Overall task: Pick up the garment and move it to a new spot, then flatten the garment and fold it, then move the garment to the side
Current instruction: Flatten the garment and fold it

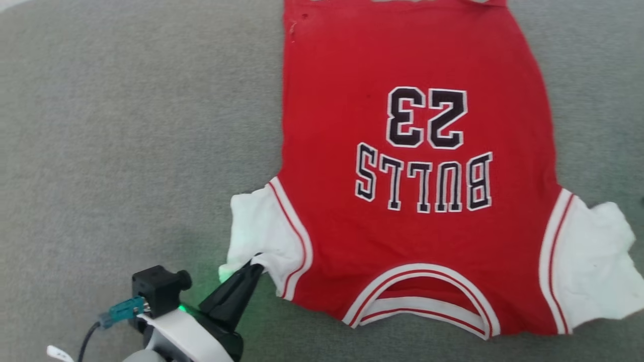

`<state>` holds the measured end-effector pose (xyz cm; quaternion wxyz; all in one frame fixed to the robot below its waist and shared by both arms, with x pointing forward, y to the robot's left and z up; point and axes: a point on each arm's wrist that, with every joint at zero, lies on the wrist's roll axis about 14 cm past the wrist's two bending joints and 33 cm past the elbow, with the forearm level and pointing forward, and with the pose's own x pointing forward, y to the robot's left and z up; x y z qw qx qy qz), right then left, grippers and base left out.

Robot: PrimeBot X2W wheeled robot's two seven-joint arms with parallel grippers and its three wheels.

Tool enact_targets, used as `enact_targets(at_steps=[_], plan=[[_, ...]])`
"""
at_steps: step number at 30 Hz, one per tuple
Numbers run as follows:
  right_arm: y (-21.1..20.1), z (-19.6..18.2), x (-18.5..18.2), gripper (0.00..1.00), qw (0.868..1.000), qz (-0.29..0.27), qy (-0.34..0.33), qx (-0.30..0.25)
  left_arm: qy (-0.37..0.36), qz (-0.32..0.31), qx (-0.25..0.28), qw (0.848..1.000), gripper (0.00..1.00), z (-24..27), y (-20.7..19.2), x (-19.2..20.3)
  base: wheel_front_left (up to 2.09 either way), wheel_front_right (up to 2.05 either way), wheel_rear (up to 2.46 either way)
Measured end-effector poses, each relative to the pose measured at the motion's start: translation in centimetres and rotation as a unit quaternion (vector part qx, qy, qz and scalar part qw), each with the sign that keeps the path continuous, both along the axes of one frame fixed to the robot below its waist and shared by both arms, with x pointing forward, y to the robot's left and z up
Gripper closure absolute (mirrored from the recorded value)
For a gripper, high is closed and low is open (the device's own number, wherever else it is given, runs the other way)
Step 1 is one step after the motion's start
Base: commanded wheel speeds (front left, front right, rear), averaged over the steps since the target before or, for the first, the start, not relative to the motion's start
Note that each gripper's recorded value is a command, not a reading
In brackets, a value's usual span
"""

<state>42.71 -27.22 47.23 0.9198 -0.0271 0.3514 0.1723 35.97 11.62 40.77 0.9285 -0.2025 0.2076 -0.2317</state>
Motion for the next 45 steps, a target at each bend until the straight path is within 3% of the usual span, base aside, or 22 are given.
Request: enact_targets(at_steps=[8, 20, 27, 28, 30, 31, 40, 45], plan=[[2.0, 3.4, 11.3, 0.0, 0.997, 0.008, -0.07, -0.035, -0.029, -0.007, -0.006, 1.0, 1.0, 0.9, -1.3, 1.2, 0.0, 0.0, 0.0], [9.4, -5.2, 22.8, 0.0, 0.993, 0.04, 0.026, -0.11, -0.015, 0.015, -0.006, 1.0, 1.0, -0.7, -1.3, 2.0, 0.0, 0.0, 0.0], [10.5, -10.1, 24.3, 0.0, 0.985, 0.046, 0.097, -0.135, 0.006, 0.03, 0.004, 1.0, 1.0, -2.2, -0.6, 2.0, 0.0, 0.0, 0.0], [10.8, -10.7, 24.2, 0.13, 0.984, 0.048, 0.108, -0.133, 0.009, 0.033, 0.005, 0.999, 1.0, -2.4, -0.5, 2.0, 0.0, 0.0, 0.0], [11.2, -11.0, 24.2, 0.9, 0.984, 0.053, 0.116, -0.126, 0.011, 0.036, 0.006, 0.999, 1.0, -2.6, -0.2, 2.0, 0.0, 0.0, 0.0], [11.3, -11.1, 24.1, 1.0, 0.984, 0.055, 0.118, -0.125, 0.011, 0.036, 0.005, 0.999, 1.0, -2.7, -0.2, 2.1, 0.0, 0.0, 0.0], [10.5, -9.1, 23.1, 1.0, 0.992, 0.039, 0.086, -0.087, -0.015, 0.038, 0.002, 0.999, 1.0, -1.4, -0.1, 3.1, 0.0, 0.0, 0.0], [8.1, -7.3, 20.1, 1.0, 0.992, 0.036, 0.079, -0.088, -0.026, 0.043, 0.004, 0.999, 1.0, -0.4, 0.7, 2.7, 0.0, 0.0, 0.0]])
